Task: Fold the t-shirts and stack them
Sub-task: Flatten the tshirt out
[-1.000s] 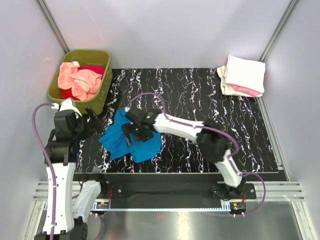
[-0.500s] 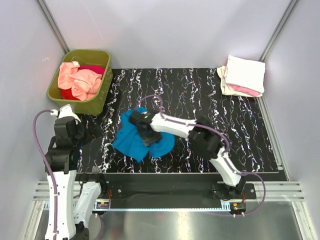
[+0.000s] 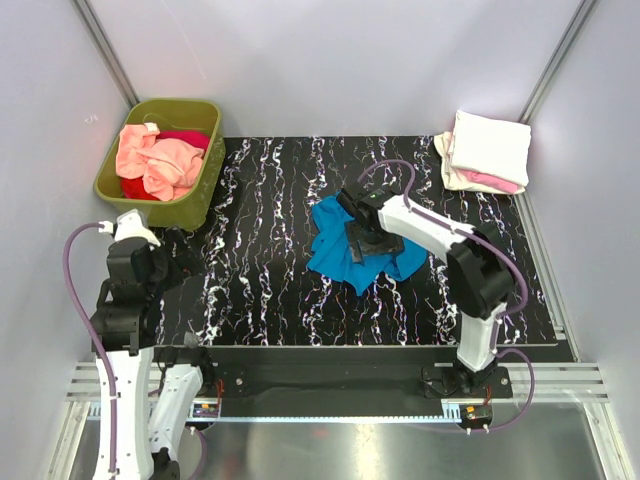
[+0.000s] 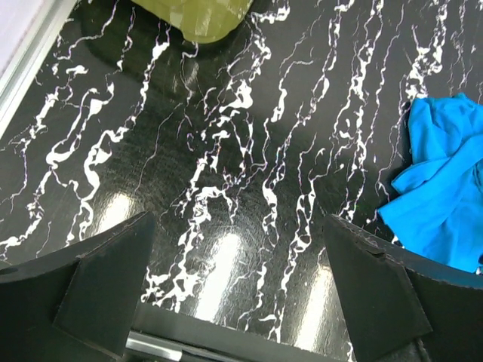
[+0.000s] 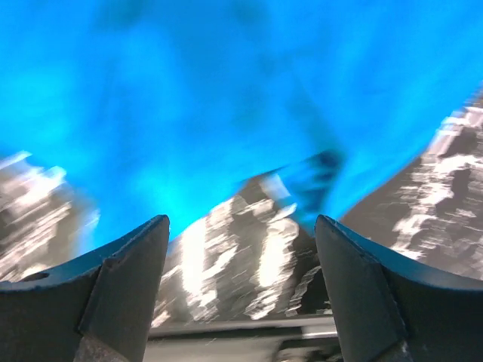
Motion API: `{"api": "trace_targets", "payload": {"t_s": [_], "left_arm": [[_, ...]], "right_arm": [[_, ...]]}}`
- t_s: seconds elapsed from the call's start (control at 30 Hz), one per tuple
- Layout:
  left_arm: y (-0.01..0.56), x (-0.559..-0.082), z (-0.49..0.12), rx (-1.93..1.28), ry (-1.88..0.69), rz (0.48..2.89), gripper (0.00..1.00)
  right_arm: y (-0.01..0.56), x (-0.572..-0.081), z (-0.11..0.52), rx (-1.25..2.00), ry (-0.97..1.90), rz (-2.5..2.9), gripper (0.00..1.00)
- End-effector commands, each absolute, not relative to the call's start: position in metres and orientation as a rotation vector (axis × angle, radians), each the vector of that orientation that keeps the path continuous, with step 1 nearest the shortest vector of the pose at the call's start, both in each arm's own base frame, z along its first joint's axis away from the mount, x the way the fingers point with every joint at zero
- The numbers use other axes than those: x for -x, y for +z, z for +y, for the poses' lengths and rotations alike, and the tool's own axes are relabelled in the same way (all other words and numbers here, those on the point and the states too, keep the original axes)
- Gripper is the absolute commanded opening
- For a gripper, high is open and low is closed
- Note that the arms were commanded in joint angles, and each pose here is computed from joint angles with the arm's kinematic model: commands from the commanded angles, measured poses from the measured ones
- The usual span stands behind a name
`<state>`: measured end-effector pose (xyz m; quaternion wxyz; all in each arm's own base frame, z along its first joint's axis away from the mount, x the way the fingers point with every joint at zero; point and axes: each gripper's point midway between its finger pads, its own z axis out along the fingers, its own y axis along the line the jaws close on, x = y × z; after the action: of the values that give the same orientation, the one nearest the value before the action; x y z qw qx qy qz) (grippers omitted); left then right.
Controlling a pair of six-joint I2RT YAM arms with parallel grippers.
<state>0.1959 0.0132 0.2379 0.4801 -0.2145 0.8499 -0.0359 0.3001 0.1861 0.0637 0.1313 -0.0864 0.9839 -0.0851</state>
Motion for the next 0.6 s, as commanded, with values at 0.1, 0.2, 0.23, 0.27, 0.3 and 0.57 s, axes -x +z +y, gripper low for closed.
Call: {"api": "trace_targets", "payload": {"t_s": [0.1,0.2,0.23,0.27,0.3,0.57], "left_arm": [[0.254,-0.203,0.023,0.542,-0.057,1.951,0.99],[0.253,-0.203,0.026,0.558,-0.046,1.944,0.99],[0.252,-0.203,0.026,0.561,-0.045,1.944,0.99],[0.252,-0.203,0.026,0.561,-0.045,1.944,0.99],[0.252,-0.203,0.027,0.565,-0.042,1.941,0.99],[0.251,-0.203,0.028,0.573,-0.038,1.936,0.99]], "right_arm": [[0.136,-0.280,0.282,0.257,0.450,2.760,0.83],[0.131,-0.278,0.302,0.265,0.505,2.777,0.82],[0.120,-0.277,0.305,0.274,0.481,2.808,0.82],[0.123,-0.283,0.312,0.282,0.480,2.795,0.81],[0.119,-0.281,0.318,0.305,0.463,2.804,0.81],[0.073,-0.301,0.347,0.380,0.233,2.856,0.80]]}}
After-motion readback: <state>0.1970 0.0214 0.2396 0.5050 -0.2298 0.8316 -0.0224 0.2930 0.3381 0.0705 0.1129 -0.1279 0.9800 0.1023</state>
